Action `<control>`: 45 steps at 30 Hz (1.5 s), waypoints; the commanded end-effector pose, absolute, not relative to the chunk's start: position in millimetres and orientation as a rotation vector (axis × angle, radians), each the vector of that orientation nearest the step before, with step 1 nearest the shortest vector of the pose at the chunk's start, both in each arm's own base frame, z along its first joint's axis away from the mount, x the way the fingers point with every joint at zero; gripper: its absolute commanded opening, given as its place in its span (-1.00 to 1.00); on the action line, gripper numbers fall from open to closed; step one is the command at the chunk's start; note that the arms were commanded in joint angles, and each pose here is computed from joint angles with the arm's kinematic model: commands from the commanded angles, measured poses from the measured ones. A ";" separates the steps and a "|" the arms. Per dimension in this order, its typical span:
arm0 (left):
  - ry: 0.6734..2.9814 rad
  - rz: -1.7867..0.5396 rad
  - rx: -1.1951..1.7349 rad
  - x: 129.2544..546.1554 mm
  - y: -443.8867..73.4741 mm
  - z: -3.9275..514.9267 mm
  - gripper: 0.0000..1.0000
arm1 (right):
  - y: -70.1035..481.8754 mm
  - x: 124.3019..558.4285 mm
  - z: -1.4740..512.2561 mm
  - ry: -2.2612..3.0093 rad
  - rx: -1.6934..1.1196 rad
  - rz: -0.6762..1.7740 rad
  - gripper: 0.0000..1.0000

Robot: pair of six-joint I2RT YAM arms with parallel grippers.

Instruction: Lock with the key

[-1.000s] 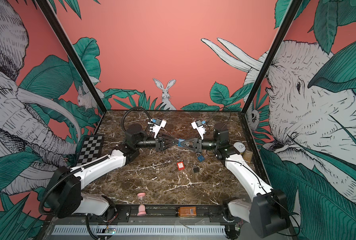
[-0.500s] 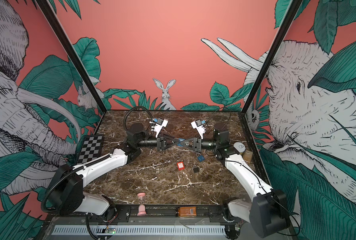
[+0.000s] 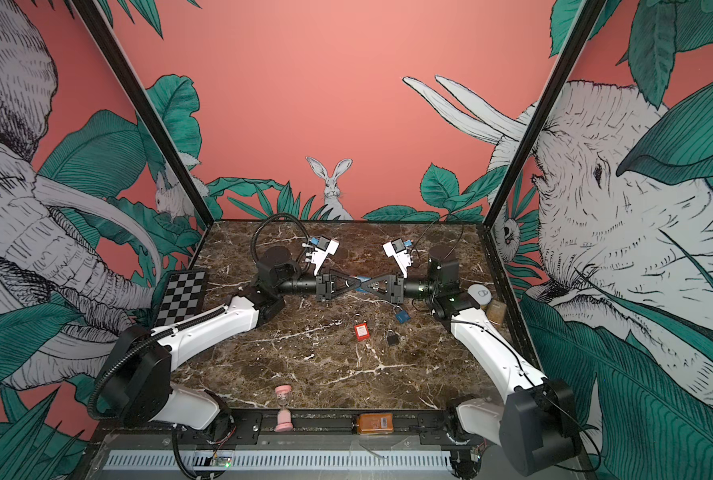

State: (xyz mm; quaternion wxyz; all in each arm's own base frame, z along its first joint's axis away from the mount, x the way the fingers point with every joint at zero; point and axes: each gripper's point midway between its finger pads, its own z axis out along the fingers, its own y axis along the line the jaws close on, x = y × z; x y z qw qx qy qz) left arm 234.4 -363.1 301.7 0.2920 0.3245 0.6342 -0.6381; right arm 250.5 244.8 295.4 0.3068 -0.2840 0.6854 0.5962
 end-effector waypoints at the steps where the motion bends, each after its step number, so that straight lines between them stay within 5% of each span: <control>1: 1.579 -1.761 0.964 216.0 -368.8 325.5 -0.56 | 245.4 263.3 305.5 1.746 -0.757 1.494 -1.00; 5: 1.574 -1.776 0.967 216.0 -370.5 325.6 -0.64 | 245.6 264.7 302.1 1.755 -0.753 1.488 -1.00; 8: 1.562 -1.788 0.967 216.5 -371.4 326.8 -1.00 | 245.4 267.2 300.8 1.761 -0.740 1.474 -1.00; 26: 1.577 -1.679 0.824 241.9 -347.5 329.8 -1.00 | 239.6 264.3 298.9 1.782 -0.709 1.442 -0.42; 29: 1.581 -1.680 0.823 242.7 -347.8 328.6 -1.00 | 240.2 264.2 297.9 1.775 -0.706 1.457 -0.48; 35: 1.601 -1.710 0.834 243.3 -351.2 322.7 -1.00 | 243.0 265.9 304.6 1.736 -0.713 1.494 -0.99; 41: 1.613 -1.727 0.833 244.7 -354.1 319.2 -0.98 | 245.7 267.6 308.7 1.713 -0.717 1.526 -1.00; 45: 1.617 -1.726 0.830 246.2 -354.4 318.0 -0.59 | 247.9 265.6 308.4 1.712 -0.729 1.541 -1.00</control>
